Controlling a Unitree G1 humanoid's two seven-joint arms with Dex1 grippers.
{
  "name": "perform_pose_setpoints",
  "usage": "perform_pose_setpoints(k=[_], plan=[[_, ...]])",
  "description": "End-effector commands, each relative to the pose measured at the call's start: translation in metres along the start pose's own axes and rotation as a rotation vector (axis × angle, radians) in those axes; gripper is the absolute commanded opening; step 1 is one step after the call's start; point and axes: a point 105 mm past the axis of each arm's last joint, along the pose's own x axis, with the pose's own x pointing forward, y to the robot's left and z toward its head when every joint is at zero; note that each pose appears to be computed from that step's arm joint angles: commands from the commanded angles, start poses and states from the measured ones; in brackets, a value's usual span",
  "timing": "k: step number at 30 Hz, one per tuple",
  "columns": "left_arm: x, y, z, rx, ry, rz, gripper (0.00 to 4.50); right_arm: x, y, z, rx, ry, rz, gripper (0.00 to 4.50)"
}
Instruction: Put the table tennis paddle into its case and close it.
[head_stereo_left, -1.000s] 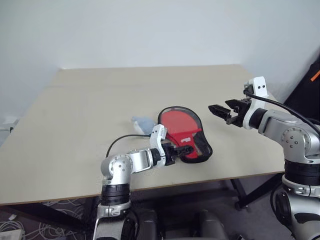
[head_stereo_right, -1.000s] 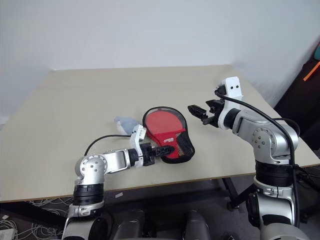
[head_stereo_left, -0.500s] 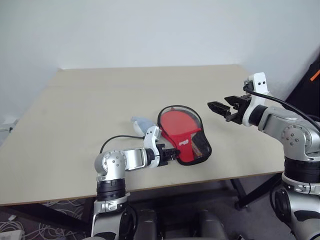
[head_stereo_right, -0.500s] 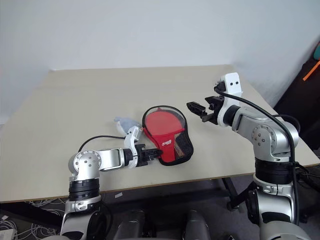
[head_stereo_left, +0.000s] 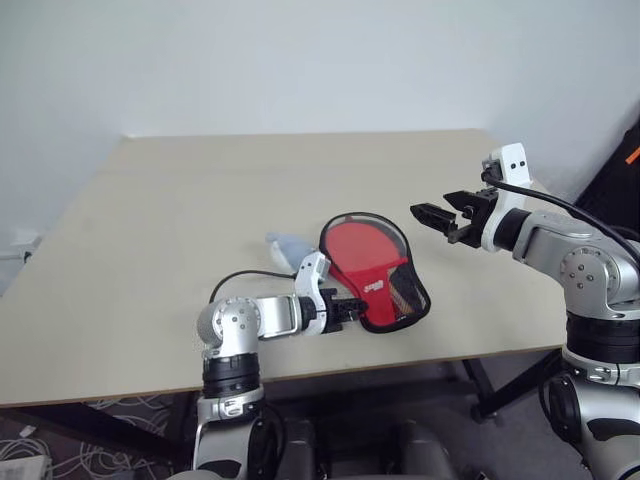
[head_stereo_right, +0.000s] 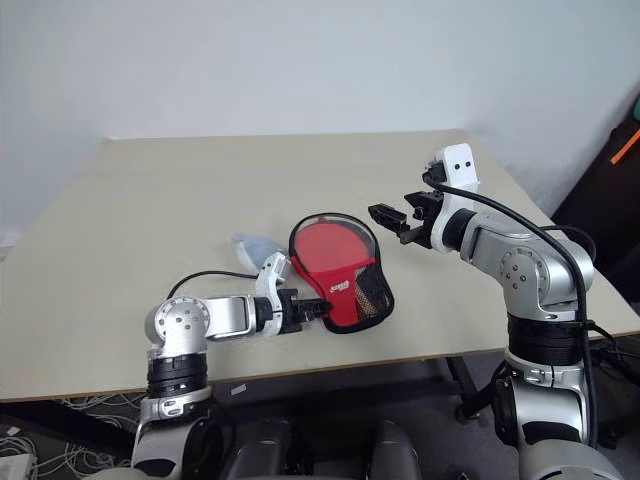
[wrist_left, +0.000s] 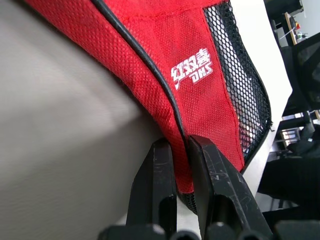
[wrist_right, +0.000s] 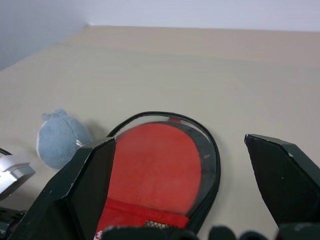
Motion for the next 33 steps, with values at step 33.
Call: perform_pose_setpoints(k=[33], plan=[[-0.040, -0.058, -0.053, 0.242, 0.277, -0.317, 0.02, 0.019, 0.017, 0.022, -0.080, 0.001, 0.124, 4.50]])
